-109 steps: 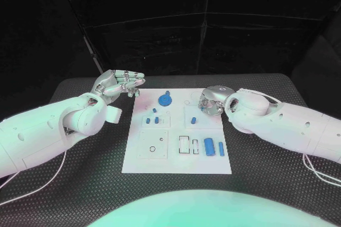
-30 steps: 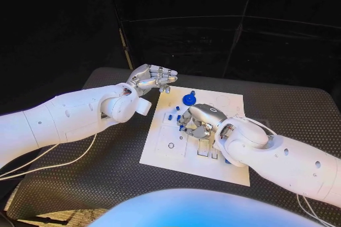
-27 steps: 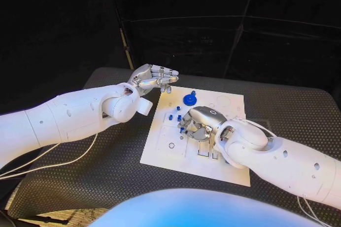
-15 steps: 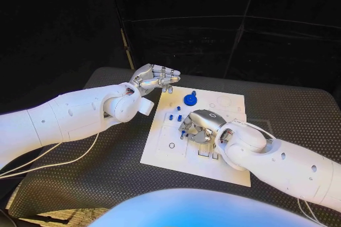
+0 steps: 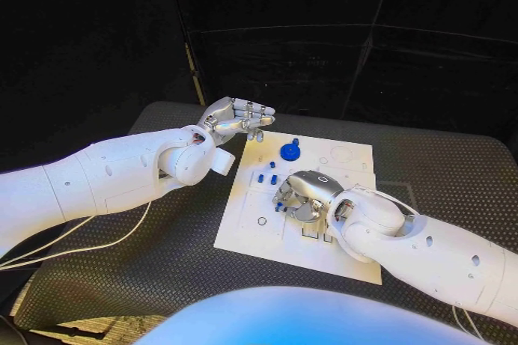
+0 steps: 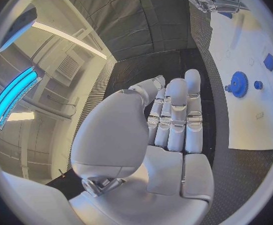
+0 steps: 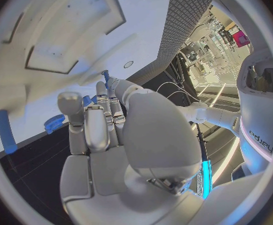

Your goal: Assemble the parts on the task board

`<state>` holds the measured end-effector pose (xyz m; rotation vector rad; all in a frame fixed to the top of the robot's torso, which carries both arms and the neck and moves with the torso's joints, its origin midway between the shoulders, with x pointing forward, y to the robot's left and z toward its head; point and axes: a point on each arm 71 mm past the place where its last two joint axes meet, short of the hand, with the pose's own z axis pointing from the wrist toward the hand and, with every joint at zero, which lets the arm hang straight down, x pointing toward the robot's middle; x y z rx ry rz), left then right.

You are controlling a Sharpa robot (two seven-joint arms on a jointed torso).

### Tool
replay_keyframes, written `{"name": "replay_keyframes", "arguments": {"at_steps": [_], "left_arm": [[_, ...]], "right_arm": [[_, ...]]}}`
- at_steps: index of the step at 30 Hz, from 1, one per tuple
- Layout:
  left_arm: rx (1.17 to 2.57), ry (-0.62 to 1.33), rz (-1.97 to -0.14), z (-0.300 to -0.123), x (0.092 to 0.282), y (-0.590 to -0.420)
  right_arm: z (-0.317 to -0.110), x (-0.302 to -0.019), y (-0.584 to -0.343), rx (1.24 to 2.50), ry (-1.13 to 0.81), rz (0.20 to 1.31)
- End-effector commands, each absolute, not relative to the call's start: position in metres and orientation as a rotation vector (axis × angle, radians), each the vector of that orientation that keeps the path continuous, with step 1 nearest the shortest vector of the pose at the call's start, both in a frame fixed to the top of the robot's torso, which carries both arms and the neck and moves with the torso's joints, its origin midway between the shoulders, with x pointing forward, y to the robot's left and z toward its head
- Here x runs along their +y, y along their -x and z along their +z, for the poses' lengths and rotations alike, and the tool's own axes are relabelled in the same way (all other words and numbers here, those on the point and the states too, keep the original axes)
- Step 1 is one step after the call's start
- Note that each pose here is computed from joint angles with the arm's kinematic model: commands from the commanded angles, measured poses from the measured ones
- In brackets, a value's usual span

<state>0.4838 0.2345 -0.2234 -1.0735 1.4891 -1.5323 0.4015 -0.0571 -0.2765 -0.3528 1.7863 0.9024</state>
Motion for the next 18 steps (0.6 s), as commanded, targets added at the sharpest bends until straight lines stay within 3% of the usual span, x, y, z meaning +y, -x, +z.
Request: {"name": "replay_keyframes", "arguments": {"at_steps": [1, 18], "left_arm": [[1.488, 1.071, -1.551, -0.2217, 0.2334, -0.484], [1.495, 1.071, -1.555, -0.2221, 0.2328, -0.484]], "right_arm": [[-0.276, -0.0566, -0.4016, 1.771, 0.367, 0.9], [-0.2793, -0.0547, -0.4032, 1.783, 0.384, 0.883]]}}
